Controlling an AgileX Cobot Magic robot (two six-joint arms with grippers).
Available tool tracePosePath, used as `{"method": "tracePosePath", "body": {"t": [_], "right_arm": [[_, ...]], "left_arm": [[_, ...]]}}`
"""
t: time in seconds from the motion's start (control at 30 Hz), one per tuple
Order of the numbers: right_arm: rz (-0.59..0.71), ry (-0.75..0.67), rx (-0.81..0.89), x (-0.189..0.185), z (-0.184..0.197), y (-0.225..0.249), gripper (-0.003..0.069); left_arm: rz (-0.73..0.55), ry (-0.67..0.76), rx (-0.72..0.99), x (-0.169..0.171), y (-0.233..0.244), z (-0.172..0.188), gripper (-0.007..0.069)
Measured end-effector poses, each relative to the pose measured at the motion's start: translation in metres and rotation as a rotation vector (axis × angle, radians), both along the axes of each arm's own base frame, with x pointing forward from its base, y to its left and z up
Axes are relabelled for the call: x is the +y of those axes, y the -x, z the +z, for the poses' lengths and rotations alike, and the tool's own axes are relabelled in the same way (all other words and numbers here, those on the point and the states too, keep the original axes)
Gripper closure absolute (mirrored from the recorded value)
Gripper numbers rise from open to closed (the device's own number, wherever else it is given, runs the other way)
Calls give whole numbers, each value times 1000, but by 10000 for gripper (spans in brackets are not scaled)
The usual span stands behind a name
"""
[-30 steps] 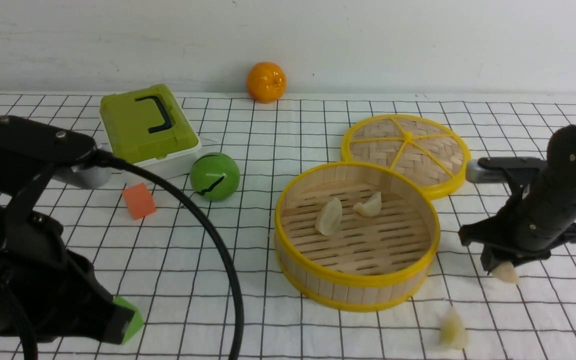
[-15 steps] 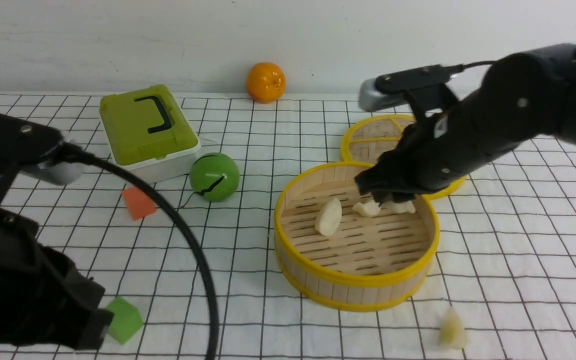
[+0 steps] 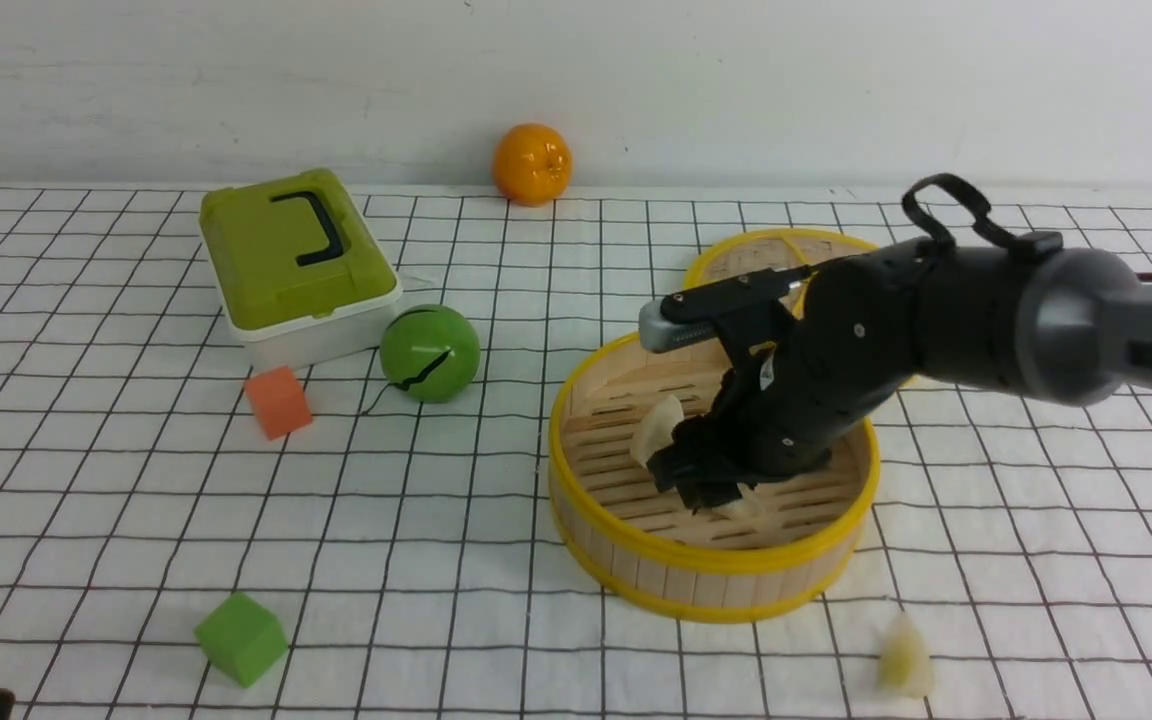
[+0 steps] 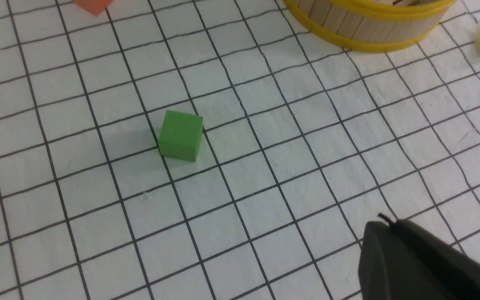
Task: Put the dumplings into the steamer on the table with the white tablecloth.
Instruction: 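Place the dumpling in the bamboo steamer basket with the right gripper, then reach for and grasp a dumpling lying on the table beside the steamer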
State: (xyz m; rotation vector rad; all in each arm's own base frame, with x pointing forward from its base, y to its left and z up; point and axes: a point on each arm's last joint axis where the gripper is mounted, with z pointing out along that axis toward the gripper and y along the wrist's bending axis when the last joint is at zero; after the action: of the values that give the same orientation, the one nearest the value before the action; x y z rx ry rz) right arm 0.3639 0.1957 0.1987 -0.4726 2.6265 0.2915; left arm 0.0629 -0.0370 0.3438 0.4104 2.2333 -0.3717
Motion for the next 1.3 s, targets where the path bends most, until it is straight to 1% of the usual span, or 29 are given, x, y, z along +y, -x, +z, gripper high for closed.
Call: {"method": "tracePosePath", "body": {"t": [0.03, 0.17, 0.2, 0.23, 0.27, 0.3, 0.37, 0.47, 0.5, 0.6, 0.67, 0.77, 0.97, 1.03, 1.17, 1.27, 1.3], "right_arm": [[5, 3, 6, -1, 7, 3, 166], [19, -1, 1, -9, 42, 19, 130], [25, 0, -11, -14, 58, 28, 127], [26, -1, -18, -15, 61, 30, 127], [27, 7, -37, -24, 76, 45, 127], [9, 13, -43, -35, 83, 63, 132], [-23, 11, -39, -44, 85, 78, 139], [-103, 27, 11, -64, 68, 110, 152], [-124, 20, 8, -67, 68, 115, 154], [-230, 40, 23, -83, 44, 134, 160], [-262, 42, 23, -85, 39, 136, 160], [-335, 71, 22, -91, 18, 135, 160], [-354, 33, -14, -82, -2, 118, 160], [-358, 15, -6, -77, -17, 110, 160], [-362, 63, 63, -74, -43, 106, 167], [-363, 73, 76, -74, -47, 105, 191], [-364, 74, 77, -74, -47, 105, 237]], "left_arm": [[0, 5, -6, 1, 1, 1, 638], [1, 14, -26, 4, 4, 2, 638], [1, 14, -29, 4, 4, 2, 638], [1, 14, -30, 4, 4, 2, 638], [-2, 13, -37, 4, 4, 3, 638], [-7, 12, -48, 3, 4, 3, 638], [-10, 14, -57, 3, 3, 4, 638], [-12, 19, -72, 3, 3, 5, 638], [-12, 20, -74, 3, 2, 5, 638], [-14, 26, -86, 2, 2, 6, 638], [-15, 27, -90, 2, 2, 7, 638], [-15, 27, -91, 2, 2, 7, 638], [-13, 18, -77, 3, 2, 6, 637], [-12, 8, -62, 3, 3, 4, 637], [-9, -12, -32, 5, 5, 1, 635], [-8, -19, -22, 5, 5, 0, 632], [-7, -21, -20, 5, 5, 0, 631]]}}
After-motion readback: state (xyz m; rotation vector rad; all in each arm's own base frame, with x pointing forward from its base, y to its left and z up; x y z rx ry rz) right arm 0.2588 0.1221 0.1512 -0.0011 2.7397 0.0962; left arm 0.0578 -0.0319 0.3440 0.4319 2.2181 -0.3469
